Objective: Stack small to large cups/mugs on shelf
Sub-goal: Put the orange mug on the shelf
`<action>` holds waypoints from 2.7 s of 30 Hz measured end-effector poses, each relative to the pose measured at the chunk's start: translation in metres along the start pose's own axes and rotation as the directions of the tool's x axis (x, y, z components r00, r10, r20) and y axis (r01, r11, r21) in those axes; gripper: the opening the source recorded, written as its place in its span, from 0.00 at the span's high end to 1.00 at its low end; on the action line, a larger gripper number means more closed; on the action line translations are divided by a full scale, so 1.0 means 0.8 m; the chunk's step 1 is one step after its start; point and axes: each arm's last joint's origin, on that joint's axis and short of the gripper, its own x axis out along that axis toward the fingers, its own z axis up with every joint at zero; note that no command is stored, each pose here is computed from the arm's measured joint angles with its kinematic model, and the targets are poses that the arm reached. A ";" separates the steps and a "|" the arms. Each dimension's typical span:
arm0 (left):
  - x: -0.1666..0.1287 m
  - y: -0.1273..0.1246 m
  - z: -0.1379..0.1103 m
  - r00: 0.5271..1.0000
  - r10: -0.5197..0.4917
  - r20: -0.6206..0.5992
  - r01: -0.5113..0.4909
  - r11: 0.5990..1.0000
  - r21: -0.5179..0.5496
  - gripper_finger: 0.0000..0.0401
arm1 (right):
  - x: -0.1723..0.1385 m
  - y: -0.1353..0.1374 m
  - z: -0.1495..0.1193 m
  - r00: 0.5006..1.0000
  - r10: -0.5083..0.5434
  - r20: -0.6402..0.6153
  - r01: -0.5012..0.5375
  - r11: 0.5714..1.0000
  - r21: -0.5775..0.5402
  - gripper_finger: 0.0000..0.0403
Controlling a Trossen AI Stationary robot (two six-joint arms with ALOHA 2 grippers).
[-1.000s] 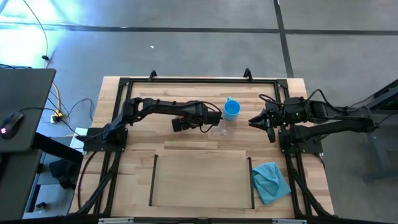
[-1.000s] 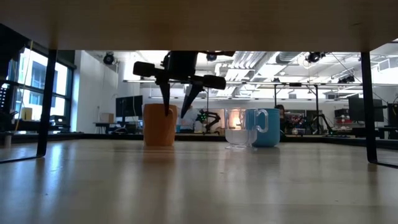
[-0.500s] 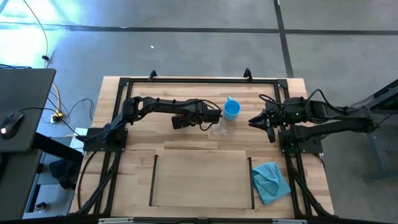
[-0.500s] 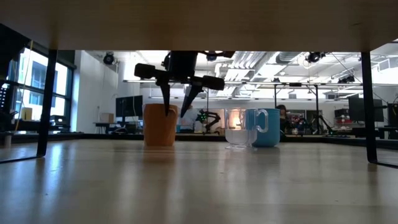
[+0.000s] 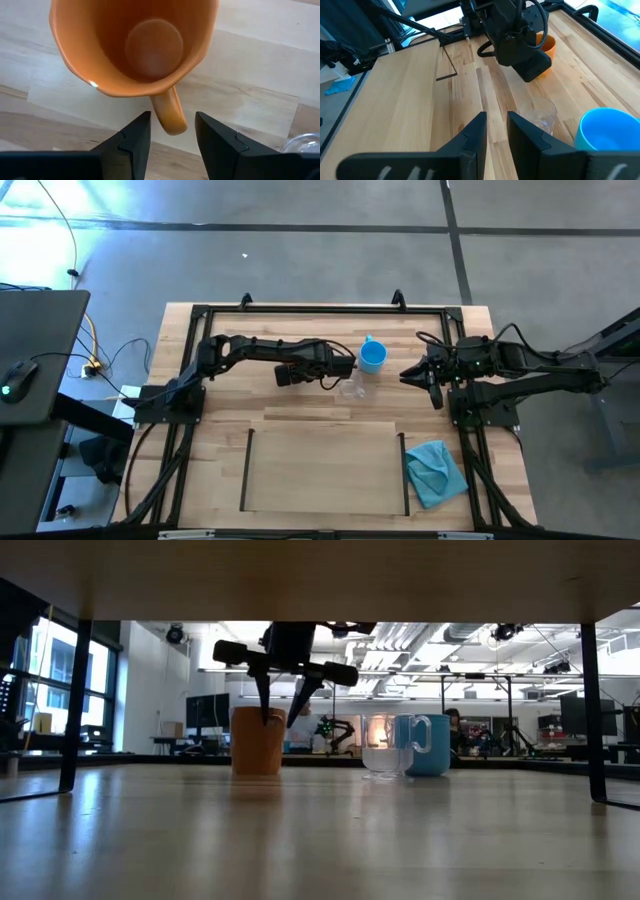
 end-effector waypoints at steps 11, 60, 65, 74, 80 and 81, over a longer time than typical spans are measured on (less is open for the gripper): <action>0.000 0.000 0.001 1.000 0.002 0.007 -0.002 1.000 0.026 0.72 | 0.000 0.000 0.000 1.000 0.000 0.000 0.000 1.000 0.000 0.83; -0.046 0.021 0.020 0.995 -0.097 0.034 0.087 0.969 0.230 0.92 | 0.000 0.001 0.001 1.000 0.012 0.004 -0.012 1.000 0.008 0.83; -0.059 0.027 0.029 0.991 -0.126 0.035 0.114 0.967 0.228 0.92 | 0.000 0.001 0.001 1.000 0.012 0.004 -0.012 1.000 0.011 0.83; -0.084 0.042 0.035 0.983 -0.180 0.042 0.164 0.953 0.254 0.92 | 0.000 0.001 0.001 1.000 0.012 0.005 -0.012 1.000 0.011 0.83; -0.103 0.056 0.041 0.974 -0.217 0.058 0.196 0.948 0.251 0.92 | 0.000 0.001 0.001 1.000 0.013 0.005 -0.013 1.000 0.011 0.83; -0.106 0.058 0.040 0.973 -0.222 0.057 0.201 0.946 0.255 0.92 | 0.000 0.001 0.001 1.000 0.013 0.005 -0.013 1.000 0.011 0.83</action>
